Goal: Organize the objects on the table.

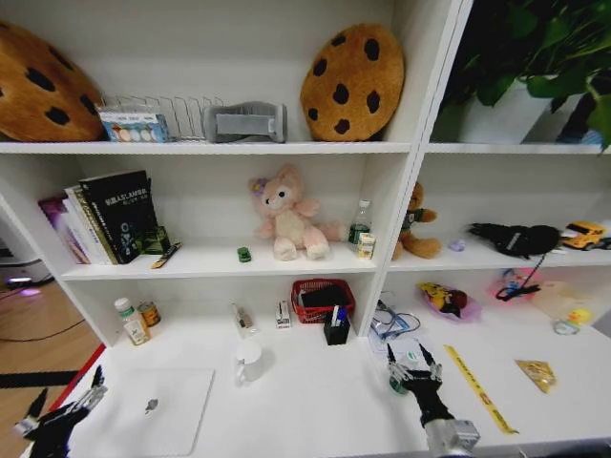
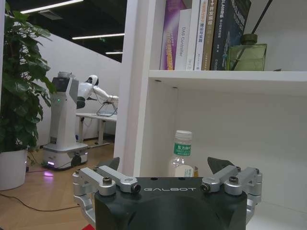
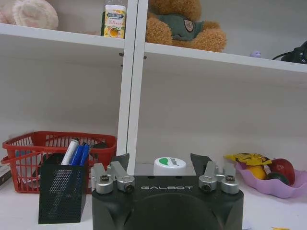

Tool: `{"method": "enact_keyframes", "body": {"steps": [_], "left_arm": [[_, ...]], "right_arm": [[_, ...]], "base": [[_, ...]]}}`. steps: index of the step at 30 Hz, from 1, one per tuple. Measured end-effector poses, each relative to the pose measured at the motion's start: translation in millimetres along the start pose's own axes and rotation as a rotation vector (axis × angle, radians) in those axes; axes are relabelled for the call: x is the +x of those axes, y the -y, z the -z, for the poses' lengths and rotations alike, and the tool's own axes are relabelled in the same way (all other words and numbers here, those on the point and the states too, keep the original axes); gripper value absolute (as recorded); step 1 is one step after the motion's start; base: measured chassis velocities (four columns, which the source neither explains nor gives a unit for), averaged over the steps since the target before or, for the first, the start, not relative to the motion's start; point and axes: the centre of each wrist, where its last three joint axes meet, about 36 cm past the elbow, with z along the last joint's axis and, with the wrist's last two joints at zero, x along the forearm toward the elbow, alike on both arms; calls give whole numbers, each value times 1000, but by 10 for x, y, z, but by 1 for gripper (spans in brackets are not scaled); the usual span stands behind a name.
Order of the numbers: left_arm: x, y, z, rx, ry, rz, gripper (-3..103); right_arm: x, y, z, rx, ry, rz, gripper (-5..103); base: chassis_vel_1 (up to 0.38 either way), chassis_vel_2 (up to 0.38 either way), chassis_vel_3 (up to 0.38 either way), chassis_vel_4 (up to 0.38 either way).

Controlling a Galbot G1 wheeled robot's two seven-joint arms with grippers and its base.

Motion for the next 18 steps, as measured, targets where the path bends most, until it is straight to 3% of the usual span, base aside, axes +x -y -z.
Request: {"method": "enact_keyframes", "body": {"steps": [2, 3, 7, 11, 18], "left_arm": [[-9, 8, -11, -2, -1, -5, 100], [-25, 11, -10, -6, 1, -8, 100], [-51, 14, 1, -5, 7, -12, 100], [-62, 20, 12, -3, 8, -13, 100], [-34, 17, -24, -1, 1, -12, 100]], "right_arm": [[-4, 4, 2, 2, -1, -1, 66], [-13, 15, -2, 5, -2, -2, 56], [-19, 26, -9, 5, -6, -4, 51], [-13, 23, 1, -5, -15, -9, 31], [71, -26, 160, -40, -7, -9, 31]], "base": [[0, 0, 0, 0], [0, 0, 0, 0], [0, 0, 0, 0], [0, 0, 0, 0], [0, 0, 0, 0]]}}
